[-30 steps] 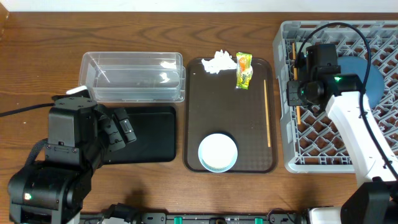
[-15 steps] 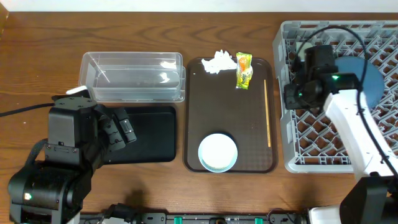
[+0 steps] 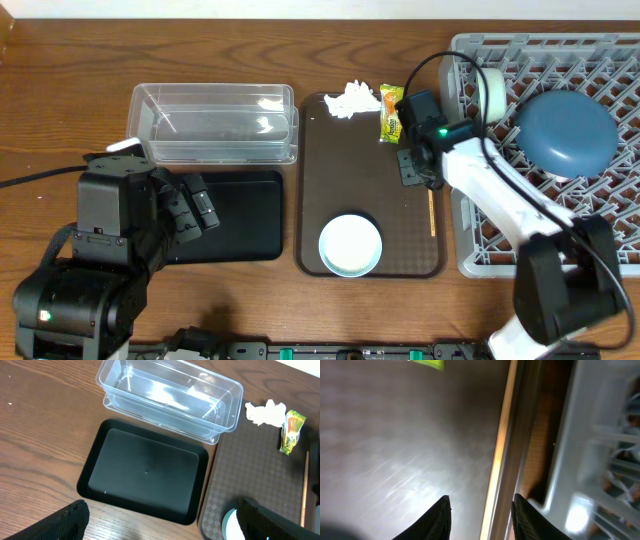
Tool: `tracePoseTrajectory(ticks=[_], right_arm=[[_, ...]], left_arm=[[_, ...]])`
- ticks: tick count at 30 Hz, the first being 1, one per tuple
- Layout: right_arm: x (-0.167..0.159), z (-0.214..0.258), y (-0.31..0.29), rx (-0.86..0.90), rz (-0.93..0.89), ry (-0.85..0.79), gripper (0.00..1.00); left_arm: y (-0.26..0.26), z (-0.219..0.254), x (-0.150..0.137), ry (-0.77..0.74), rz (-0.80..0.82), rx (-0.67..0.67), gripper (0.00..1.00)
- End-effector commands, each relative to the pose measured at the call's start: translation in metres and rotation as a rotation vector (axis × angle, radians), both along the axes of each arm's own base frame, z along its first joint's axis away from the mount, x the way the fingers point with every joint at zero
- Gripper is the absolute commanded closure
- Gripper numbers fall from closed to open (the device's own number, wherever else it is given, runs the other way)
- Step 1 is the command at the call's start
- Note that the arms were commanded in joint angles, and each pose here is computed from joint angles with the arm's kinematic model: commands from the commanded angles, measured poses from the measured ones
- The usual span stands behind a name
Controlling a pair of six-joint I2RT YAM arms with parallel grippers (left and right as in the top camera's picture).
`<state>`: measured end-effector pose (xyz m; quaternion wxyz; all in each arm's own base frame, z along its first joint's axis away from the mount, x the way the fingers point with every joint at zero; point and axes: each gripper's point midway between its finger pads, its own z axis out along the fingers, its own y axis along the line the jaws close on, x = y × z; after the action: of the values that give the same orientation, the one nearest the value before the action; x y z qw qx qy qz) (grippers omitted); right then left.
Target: Sort waste into correct bins and load items into the dishwasher rack
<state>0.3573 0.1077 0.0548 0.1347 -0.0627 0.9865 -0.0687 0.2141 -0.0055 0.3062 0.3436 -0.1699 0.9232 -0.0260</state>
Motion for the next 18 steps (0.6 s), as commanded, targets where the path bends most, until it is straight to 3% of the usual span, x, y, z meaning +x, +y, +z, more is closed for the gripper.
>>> tracePoseTrajectory(ticks=[1,8,14,16,18], right_arm=[[0.001,-0.022,-0.009,-0.046,-0.043,0.027,0.63],[-0.011,-0.06,-0.013,-0.087,-0.044,0.133,0.63],[-0.023,-0.069,-0.007,-0.048,-0.038,0.2,0.71],[-0.026,-0.07,-0.003,-0.022,-0.035,0.215,0.79],[-0.029,-0.071,0.004,0.015,-0.03,0.234,0.99]], left_arm=[[0.004,0.001,0.0,-0.004,0.018,0.009,0.04],[0.004,0.001,0.0,-0.004,0.018,0.009,0.04],[0.004,0.001,0.0,-0.004,0.018,0.009,0.04],[0.004,0.001,0.0,-0.004,0.018,0.009,0.04],[0.004,0.001,0.0,-0.004,0.018,0.009,0.04]])
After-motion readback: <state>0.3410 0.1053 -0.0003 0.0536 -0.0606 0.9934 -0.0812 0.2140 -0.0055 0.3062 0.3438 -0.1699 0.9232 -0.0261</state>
